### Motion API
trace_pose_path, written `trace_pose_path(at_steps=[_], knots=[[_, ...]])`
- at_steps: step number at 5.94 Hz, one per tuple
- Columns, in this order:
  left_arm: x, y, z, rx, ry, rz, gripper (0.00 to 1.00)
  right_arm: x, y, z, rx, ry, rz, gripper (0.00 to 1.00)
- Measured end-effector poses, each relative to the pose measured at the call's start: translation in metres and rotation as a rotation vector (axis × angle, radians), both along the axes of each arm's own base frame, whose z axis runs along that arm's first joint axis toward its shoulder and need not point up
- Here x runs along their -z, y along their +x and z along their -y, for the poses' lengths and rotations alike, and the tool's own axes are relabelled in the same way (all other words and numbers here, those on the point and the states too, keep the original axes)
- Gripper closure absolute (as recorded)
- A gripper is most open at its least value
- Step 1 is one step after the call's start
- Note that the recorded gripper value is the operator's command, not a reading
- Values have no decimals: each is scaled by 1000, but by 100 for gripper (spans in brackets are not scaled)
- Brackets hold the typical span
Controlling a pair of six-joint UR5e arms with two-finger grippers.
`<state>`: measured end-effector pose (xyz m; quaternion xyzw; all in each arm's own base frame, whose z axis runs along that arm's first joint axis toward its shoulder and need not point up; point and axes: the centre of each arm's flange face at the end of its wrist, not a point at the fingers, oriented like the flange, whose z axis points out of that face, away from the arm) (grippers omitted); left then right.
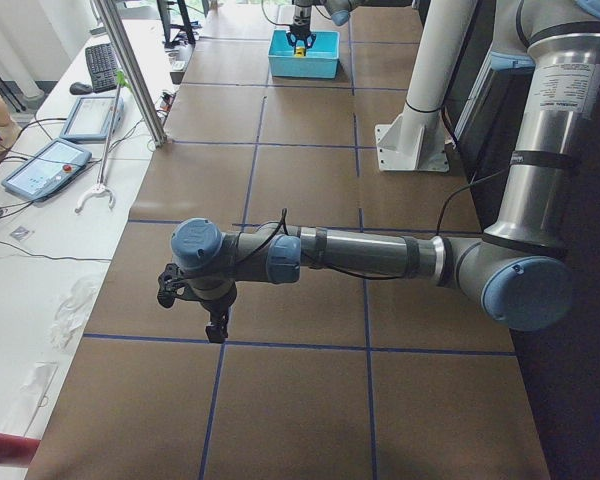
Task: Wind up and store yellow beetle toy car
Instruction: 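Carry the car over the blue bin and lower it inside with the right gripper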
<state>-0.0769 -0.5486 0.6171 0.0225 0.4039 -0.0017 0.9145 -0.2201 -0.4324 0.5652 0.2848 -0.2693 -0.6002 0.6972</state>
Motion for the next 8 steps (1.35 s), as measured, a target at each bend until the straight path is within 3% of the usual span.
trace_pose_path(at_steps=[2,3,4,5,8], knots=[[0,0,0,-1,0,0,0,-10,-11,-19,14,-28,6,100],[0,0,0,-1,0,0,0,-14,-10,-26,24,-36,4,95],[0,0,0,-1,0,0,0,-16,-10,-31,31,-40,3,21],[0,0,0,-1,0,0,0,-16,-10,-33,35,-41,3,0],[1,1,1,-1,1,0,0,2,-14,-37,51,-5,33,0]])
